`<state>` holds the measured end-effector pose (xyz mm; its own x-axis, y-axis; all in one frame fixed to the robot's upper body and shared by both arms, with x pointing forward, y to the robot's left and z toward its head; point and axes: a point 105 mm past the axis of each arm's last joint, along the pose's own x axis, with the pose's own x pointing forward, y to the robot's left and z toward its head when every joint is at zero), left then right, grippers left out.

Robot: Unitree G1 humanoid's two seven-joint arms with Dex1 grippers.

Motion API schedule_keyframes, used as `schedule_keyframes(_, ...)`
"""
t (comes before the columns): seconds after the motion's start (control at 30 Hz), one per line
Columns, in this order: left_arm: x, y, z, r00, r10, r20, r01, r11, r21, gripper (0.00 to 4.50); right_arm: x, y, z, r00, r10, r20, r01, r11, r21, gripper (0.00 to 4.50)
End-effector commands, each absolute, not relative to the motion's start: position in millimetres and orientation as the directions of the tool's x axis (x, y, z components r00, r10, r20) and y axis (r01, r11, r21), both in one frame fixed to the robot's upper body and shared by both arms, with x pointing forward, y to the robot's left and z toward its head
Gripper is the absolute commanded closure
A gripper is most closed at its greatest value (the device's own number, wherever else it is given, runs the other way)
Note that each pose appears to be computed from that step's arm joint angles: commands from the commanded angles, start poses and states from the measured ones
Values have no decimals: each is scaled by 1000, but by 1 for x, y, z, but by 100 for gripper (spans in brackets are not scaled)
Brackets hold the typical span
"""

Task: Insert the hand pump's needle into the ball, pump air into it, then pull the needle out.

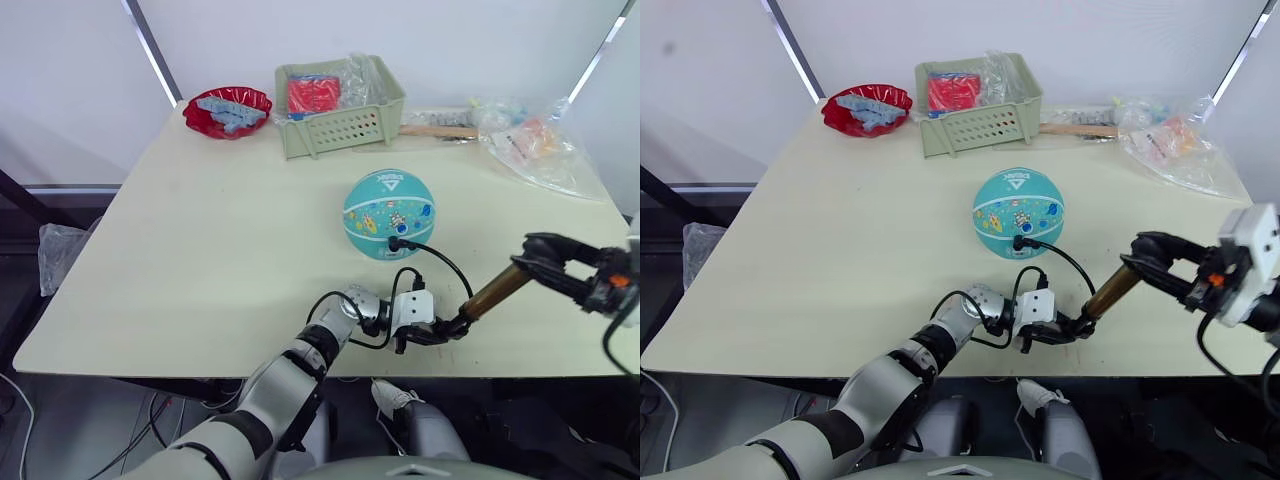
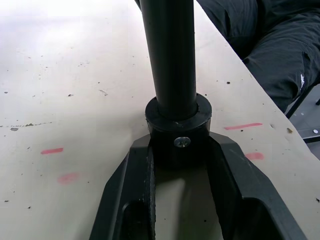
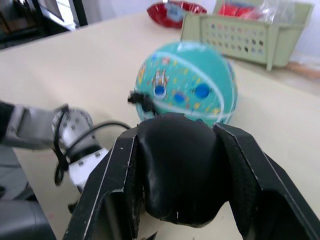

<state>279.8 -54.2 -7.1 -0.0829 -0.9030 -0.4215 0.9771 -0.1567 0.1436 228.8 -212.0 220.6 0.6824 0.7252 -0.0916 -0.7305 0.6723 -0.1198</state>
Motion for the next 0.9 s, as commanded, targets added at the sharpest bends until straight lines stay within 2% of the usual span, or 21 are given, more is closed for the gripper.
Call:
schedule_keyframes(0.03,260,-27,-51,-138,-818,-559,986,-169,4,345,218,-213,271,668,744,34,-724,659,-204,285)
schedule_keyframes(0.27,262,-27,-50,-135,-817,-560,986,-168,8,345,215,-213,309,664,743,82,-711,661,-239,285)
schedule_keyframes(0.37,262,-27,-50,-135,-817,-560,986,-169,8,345,215,-213,308,668,741,70,-713,663,-229,285)
schedule_keyframes(0.67,261,-27,-50,-134,-818,-559,986,-168,9,345,218,-202,242,654,750,-100,-756,641,-135,285)
schedule_keyframes(0.9,262,-28,-50,-130,-818,-560,986,-164,11,345,219,-194,196,640,754,-149,-768,637,-71,285)
